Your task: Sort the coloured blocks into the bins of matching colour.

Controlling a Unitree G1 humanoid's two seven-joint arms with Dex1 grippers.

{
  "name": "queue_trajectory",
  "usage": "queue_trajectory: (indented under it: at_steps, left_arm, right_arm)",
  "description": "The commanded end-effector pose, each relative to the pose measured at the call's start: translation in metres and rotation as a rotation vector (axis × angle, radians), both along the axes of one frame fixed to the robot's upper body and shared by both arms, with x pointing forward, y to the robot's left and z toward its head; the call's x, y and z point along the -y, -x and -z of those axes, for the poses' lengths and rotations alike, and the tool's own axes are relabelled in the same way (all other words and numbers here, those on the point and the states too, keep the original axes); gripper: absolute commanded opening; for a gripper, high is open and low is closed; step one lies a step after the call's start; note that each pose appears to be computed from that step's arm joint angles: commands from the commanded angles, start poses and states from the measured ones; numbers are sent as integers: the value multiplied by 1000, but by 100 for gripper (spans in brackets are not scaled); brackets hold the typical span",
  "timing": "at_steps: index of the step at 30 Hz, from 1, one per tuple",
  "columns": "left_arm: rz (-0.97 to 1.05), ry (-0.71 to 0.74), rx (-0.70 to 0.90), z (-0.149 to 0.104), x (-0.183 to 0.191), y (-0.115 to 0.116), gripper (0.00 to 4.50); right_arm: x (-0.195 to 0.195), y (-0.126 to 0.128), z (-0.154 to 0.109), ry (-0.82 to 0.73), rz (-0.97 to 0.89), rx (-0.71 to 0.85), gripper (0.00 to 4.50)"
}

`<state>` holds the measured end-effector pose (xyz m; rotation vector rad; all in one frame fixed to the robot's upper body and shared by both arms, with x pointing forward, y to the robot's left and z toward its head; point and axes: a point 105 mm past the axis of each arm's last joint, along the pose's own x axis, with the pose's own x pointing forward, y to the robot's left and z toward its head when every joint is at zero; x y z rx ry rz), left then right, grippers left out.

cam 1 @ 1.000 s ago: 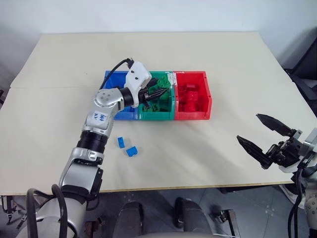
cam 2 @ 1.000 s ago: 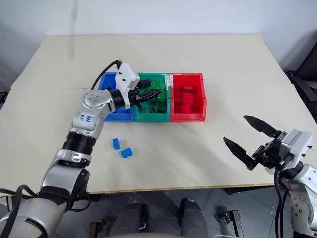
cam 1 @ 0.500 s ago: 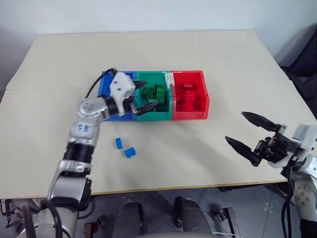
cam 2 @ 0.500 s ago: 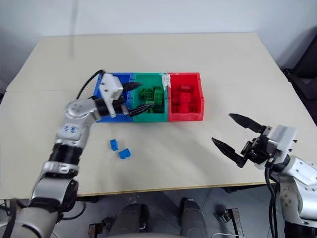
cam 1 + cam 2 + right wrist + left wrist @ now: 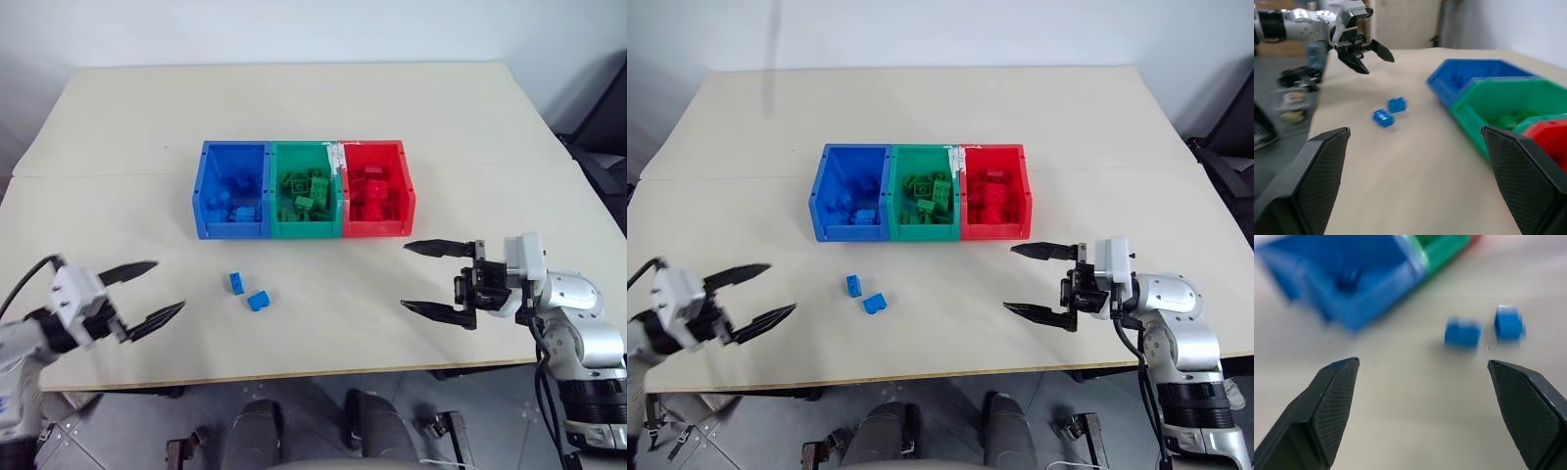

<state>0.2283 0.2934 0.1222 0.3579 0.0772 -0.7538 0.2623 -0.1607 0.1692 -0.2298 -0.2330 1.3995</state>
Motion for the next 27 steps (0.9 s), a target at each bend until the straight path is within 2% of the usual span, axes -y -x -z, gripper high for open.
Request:
queue_trajectory:
  at_steps: [1, 8, 13, 15, 22, 27]
  left_arm:
    - [23, -33, 21, -3, -1, 11, 447]
    - [218, -42, -10, 0, 41, 13, 447]
    - [421, -113, -70, 5, 89, 5, 447]
    - [451, -129, -75, 4, 106, -7, 447]
    - [347, -168, -133, 3, 132, -39, 447]
    - [325, -228, -202, 12, 135, -38, 447]
  right_arm:
    - [2, 2, 0, 31, -48, 23, 450]
    - [7, 0, 4, 50, -62, 21, 450]
    - [23, 2, 6, 70, -4, 7, 450]
    - [29, 4, 8, 77, 24, 2, 450]
    - [36, 16, 10, 62, 107, 1, 450]
    - [35, 21, 10, 51, 134, 5, 450]
